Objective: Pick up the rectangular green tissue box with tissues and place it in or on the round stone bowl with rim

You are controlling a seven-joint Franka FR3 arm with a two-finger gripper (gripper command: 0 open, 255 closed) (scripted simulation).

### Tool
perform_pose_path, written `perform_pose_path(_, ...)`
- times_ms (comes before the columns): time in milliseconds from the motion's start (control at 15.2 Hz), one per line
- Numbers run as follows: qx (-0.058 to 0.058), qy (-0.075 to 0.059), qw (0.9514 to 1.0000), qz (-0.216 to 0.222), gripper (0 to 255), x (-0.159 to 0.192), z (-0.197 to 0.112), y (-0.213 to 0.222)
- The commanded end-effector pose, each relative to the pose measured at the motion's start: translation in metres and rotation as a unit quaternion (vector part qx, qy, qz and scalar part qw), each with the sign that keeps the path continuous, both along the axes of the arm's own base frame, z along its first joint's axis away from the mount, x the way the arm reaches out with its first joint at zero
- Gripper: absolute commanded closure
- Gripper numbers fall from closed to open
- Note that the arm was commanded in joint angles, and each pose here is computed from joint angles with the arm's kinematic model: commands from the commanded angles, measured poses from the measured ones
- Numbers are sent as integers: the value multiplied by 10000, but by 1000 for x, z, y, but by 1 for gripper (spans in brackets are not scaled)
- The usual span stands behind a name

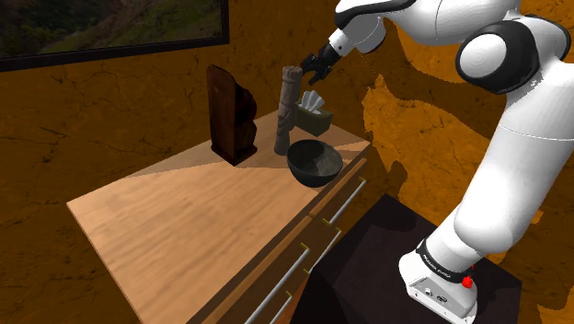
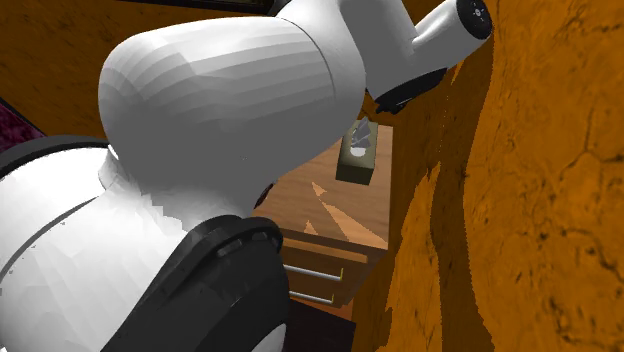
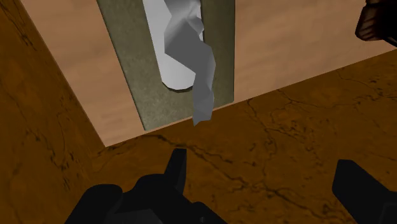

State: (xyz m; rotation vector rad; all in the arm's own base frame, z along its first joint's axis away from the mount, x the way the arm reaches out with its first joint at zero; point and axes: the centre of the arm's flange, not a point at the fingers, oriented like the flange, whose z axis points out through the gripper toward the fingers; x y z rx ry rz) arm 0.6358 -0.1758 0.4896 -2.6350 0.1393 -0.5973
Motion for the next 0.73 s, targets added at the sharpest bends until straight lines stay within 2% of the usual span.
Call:
perform_pose_path(0, 250, 557, 9981, 20, 0, -5, -44, -25)
perform_pose_path(264, 250, 557, 9981, 20, 0, 1, -60, -16)
perform_pose_path(660, 250, 557, 9981, 20, 0, 1, -60, -16)
